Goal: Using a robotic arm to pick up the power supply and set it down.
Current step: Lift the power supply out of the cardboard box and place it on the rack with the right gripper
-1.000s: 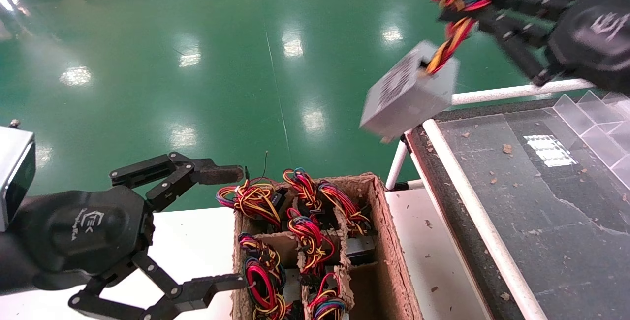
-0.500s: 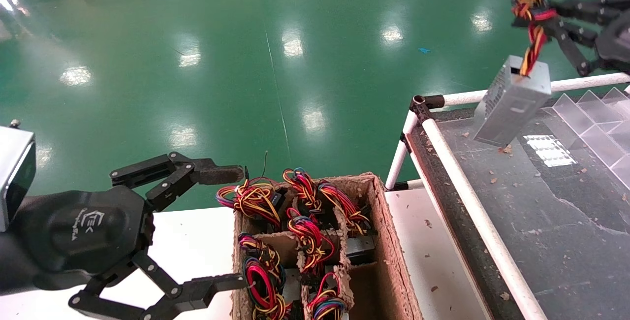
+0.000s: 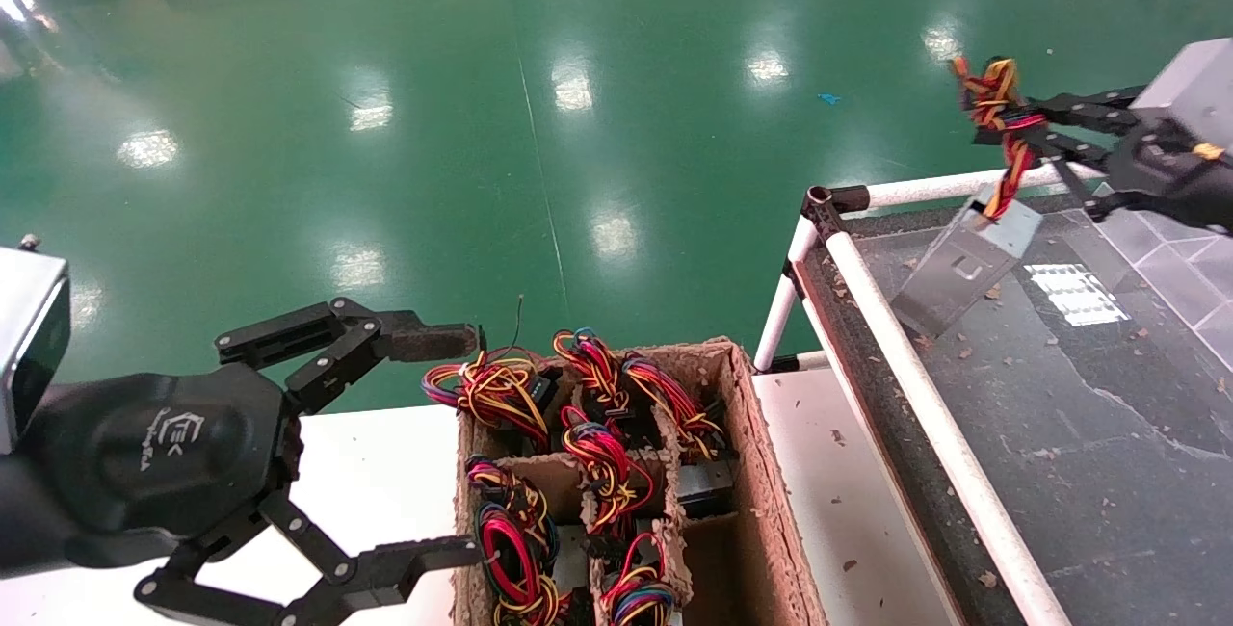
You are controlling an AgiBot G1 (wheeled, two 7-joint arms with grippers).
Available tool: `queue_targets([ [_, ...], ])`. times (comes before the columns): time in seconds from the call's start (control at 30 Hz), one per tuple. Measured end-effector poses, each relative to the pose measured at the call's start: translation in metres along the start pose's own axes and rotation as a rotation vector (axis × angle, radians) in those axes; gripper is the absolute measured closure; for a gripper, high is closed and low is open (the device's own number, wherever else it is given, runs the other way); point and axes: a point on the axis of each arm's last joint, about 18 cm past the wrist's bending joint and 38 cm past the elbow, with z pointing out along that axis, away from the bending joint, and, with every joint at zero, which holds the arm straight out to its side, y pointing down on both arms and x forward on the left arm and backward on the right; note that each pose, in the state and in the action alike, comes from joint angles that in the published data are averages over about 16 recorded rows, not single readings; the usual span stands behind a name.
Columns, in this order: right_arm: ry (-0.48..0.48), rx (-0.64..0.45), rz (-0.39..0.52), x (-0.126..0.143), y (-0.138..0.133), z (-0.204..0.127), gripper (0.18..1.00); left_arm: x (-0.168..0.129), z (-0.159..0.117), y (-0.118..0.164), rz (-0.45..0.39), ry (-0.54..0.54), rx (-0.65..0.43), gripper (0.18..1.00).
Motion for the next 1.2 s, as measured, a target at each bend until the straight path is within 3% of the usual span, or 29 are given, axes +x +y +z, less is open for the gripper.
queue_targets([
  [0.7,0.006,0.0,-0.068,-0.014,-0.024,0.084,0.922,0.0,0.0,0.0,0.0,0.0,0.0,0.184],
  [1.2,-0.012,-0.004,-0.095,-0.017,-0.025,0.096,0.915,0.0,0.0,0.0,0.0,0.0,0.0,0.184],
])
